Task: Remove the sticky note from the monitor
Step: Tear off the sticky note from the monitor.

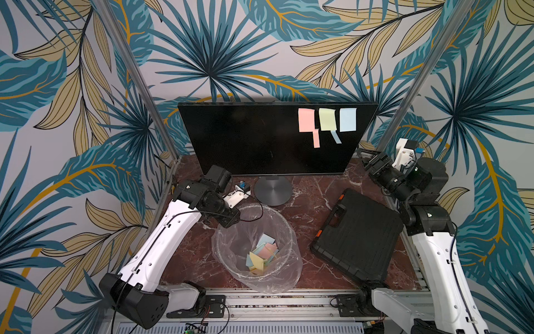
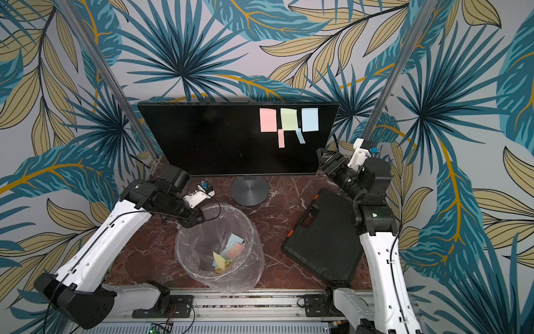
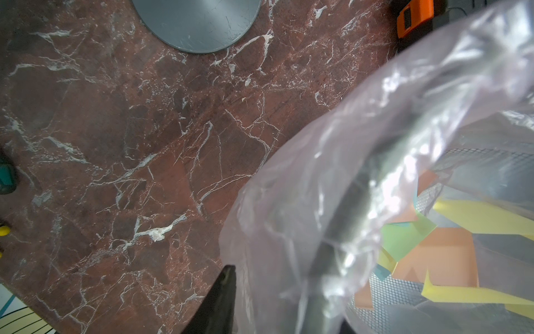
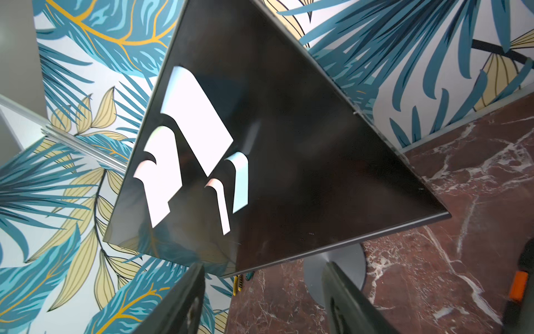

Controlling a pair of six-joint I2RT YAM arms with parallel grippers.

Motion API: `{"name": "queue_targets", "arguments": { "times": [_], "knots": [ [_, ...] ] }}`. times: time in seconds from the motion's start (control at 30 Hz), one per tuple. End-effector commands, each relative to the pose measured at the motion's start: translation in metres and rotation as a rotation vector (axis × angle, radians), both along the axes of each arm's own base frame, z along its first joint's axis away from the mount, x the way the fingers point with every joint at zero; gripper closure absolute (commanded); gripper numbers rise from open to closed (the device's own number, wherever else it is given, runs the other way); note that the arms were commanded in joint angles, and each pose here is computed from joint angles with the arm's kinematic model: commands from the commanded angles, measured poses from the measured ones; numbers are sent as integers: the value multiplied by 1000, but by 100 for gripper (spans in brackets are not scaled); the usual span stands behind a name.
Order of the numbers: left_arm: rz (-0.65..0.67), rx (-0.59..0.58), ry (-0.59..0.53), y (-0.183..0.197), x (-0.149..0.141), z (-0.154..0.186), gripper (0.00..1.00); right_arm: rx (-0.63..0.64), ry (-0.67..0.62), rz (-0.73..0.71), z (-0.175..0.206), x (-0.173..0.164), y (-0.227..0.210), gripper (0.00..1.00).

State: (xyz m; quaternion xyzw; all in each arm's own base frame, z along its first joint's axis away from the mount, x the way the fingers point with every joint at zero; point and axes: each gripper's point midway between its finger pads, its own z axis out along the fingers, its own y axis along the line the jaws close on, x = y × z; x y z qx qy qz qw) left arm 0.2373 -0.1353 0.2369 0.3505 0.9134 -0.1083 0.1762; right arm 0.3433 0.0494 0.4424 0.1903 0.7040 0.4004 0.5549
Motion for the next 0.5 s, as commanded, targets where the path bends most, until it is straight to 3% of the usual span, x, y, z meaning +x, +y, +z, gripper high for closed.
{"name": "queue_targets", "arguments": {
  "times": [0.0, 0.47],
  "knots": [
    [-6, -8, -14, -2, 4, 6, 60, 43, -64, 69, 15, 1, 8, 32],
    [-4, -3, -10, -2, 4, 5, 60, 111, -92, 50, 30, 13, -12, 32]
  ]
}}
